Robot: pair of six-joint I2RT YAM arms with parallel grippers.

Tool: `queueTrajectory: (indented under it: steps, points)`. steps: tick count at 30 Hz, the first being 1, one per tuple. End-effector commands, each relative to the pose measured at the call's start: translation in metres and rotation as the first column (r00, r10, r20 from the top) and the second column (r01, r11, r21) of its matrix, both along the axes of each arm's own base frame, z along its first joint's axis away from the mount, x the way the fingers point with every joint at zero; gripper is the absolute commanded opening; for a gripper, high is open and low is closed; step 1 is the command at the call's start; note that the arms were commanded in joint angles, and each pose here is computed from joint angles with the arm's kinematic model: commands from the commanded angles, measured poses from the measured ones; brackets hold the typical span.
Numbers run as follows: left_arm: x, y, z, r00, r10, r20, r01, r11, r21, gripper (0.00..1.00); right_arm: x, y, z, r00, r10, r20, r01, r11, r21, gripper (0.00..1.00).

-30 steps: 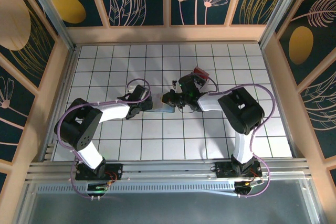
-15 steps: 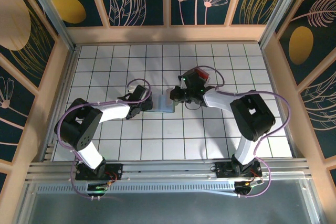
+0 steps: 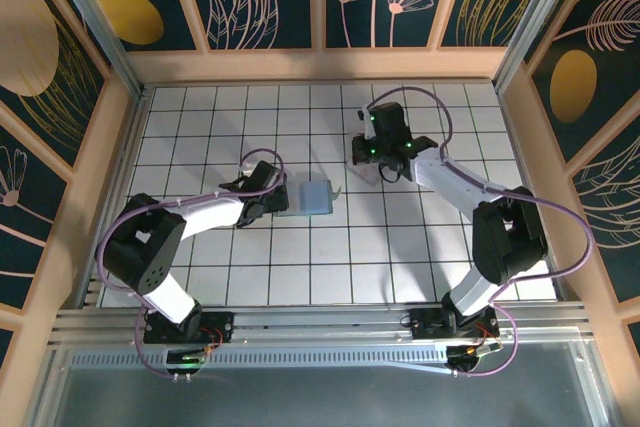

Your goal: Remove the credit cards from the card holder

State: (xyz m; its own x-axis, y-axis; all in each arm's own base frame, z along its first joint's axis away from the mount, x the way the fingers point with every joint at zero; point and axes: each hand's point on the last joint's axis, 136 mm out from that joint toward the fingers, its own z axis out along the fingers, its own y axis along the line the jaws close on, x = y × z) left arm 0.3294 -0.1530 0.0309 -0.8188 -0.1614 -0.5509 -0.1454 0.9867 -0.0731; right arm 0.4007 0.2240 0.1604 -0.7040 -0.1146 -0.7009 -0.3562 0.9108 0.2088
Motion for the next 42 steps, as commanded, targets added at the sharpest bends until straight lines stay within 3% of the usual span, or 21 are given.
queueTrajectory:
  steps: [1, 14, 42]
  points:
    - [0.004, -0.007, 0.022, 0.999, -0.014, 0.036, 0.015, 0.999, -0.036, 0.99, 0.009, -0.023, 0.017, 0.996, 0.024, 0.091, -0.01, 0.989, -0.149, 0.0]
    - [0.004, -0.004, 0.06, 0.989, 0.017, 0.145, -0.002, 0.995, -0.104, 0.99, 0.016, -0.028, -0.01, 0.984, 0.166, 0.062, -0.145, 0.955, -0.259, 0.0]
    - [0.002, 0.004, 0.055, 0.99, 0.033, 0.135, -0.023, 0.997, -0.069, 0.99, -0.003, -0.029, -0.07, 0.966, 0.231, -0.113, -0.255, 0.919, -0.301, 0.0]
